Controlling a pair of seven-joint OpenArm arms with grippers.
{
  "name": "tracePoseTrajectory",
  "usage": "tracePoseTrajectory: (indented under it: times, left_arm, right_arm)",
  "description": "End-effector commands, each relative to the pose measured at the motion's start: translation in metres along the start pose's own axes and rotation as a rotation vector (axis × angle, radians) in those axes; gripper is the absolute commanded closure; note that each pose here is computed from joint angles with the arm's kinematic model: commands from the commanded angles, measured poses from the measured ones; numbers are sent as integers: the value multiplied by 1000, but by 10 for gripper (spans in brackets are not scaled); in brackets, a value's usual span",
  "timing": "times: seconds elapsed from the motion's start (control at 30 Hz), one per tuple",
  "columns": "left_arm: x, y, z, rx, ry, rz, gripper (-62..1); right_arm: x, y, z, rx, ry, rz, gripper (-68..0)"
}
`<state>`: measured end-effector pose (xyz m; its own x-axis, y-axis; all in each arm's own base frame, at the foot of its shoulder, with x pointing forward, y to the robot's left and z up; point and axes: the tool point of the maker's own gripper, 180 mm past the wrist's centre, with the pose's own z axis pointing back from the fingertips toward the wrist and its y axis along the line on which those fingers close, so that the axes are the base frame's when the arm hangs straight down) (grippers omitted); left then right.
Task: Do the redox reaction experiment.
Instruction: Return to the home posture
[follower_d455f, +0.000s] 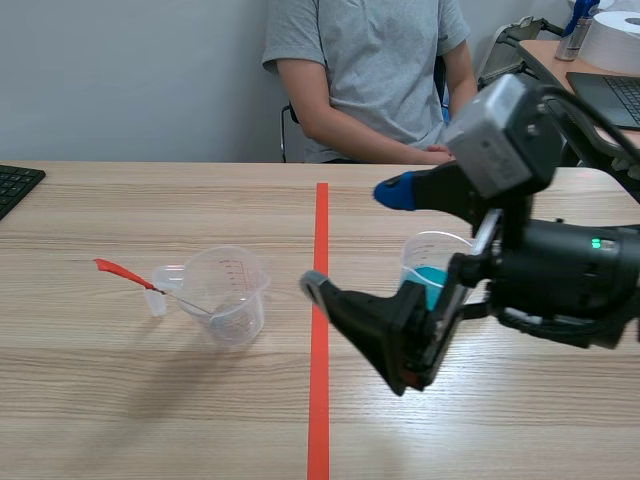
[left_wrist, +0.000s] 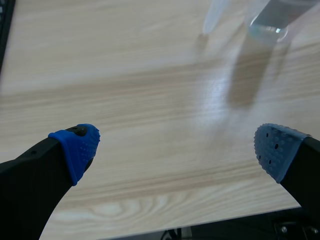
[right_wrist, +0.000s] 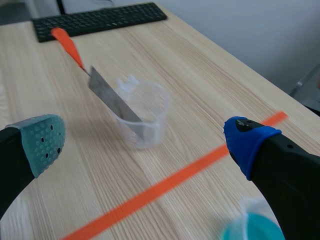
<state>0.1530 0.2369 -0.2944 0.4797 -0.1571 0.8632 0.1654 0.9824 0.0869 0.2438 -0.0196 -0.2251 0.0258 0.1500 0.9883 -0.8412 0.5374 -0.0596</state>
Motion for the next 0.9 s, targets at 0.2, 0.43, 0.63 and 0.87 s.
tracePoseTrajectory:
  times: [0.2,0.43,0.63,0.87]
  left_arm:
    - [54,-24,-2,-132,-119,-84,-623]
    - [74,-31,-17,-178,-142,-124,-623]
    - [96,-34,-24,-201,-216,-136,-623]
    - [105,-42,-33,-234,-228,-149,-623]
  right_arm:
    - [6,-5,47,-113,24,-28,-679]
    - [8,7,71,-169,76,-43,-679]
    - [11,25,75,-146,91,-69,-679]
    - [7,20,76,-175,117,-61,-679]
